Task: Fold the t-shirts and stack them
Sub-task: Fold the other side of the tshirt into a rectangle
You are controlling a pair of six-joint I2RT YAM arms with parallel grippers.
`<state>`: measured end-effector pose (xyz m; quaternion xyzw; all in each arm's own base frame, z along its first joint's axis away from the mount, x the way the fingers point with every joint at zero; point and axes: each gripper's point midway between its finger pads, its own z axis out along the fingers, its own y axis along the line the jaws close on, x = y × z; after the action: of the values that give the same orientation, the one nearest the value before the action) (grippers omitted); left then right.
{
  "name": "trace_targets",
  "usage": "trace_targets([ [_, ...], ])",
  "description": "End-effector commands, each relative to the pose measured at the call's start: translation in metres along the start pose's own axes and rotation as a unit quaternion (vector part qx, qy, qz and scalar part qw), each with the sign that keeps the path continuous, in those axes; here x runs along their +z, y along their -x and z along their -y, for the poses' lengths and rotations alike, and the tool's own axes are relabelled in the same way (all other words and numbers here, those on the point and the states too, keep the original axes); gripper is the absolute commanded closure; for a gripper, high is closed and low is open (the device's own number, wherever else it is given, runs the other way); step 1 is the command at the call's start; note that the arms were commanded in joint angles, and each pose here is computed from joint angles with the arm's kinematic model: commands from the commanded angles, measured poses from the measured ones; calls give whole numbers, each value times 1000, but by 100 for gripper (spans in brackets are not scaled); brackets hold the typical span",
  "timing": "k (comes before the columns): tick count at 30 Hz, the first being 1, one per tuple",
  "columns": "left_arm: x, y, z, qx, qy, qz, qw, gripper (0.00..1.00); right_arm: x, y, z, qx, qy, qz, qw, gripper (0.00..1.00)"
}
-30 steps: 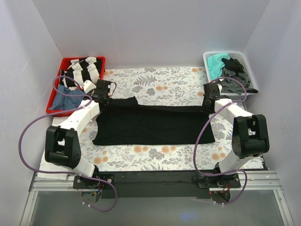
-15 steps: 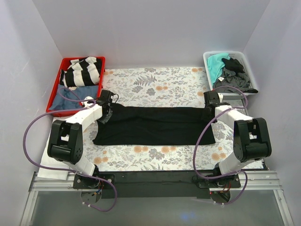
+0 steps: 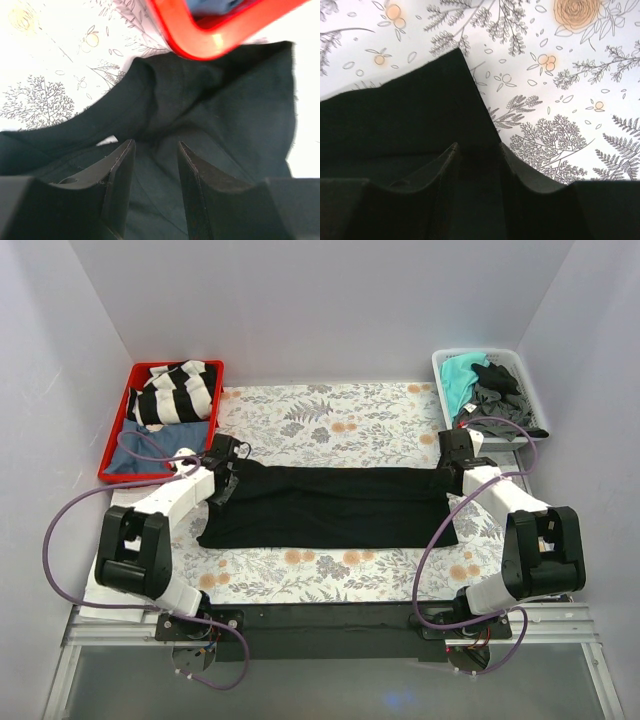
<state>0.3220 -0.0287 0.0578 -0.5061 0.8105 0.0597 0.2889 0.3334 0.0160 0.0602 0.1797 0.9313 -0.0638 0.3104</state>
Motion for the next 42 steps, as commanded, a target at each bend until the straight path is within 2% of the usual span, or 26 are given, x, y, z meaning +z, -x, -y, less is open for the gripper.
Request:
trace_targets([
  [1,-35,32,12,-37,-44,48,997,62,-14,32,-15,21,25,41,999,57],
  [5,-48,40,8,-54,-64,61,995,62,-5,26,-24,17,34,28,999,58],
  [10,-50,39,4,-51,-68,61,995,62,19,-1,-28,2,35,-14,999,60],
  [17,-42,29,11,-18,-75,46,996,62,35,-37,-17,-11,14,-57,998,62],
  [26,-40,26,41,2,-102,29,994,62,37,-20,39,-18,-120,-44,992,62],
  [30,-32,21,69,24,-117,11,993,63,47,-4,48,-10,-140,-46,989,64],
  [35,-19,0,105,70,-157,-29,985,65,48,24,16,-19,-93,-24,995,67],
  [38,-16,-9,122,87,-172,-43,980,67,33,35,-11,-40,-62,7,997,66],
  [42,-25,-10,135,96,-189,-31,977,68,1,44,-63,-85,-7,53,995,63],
])
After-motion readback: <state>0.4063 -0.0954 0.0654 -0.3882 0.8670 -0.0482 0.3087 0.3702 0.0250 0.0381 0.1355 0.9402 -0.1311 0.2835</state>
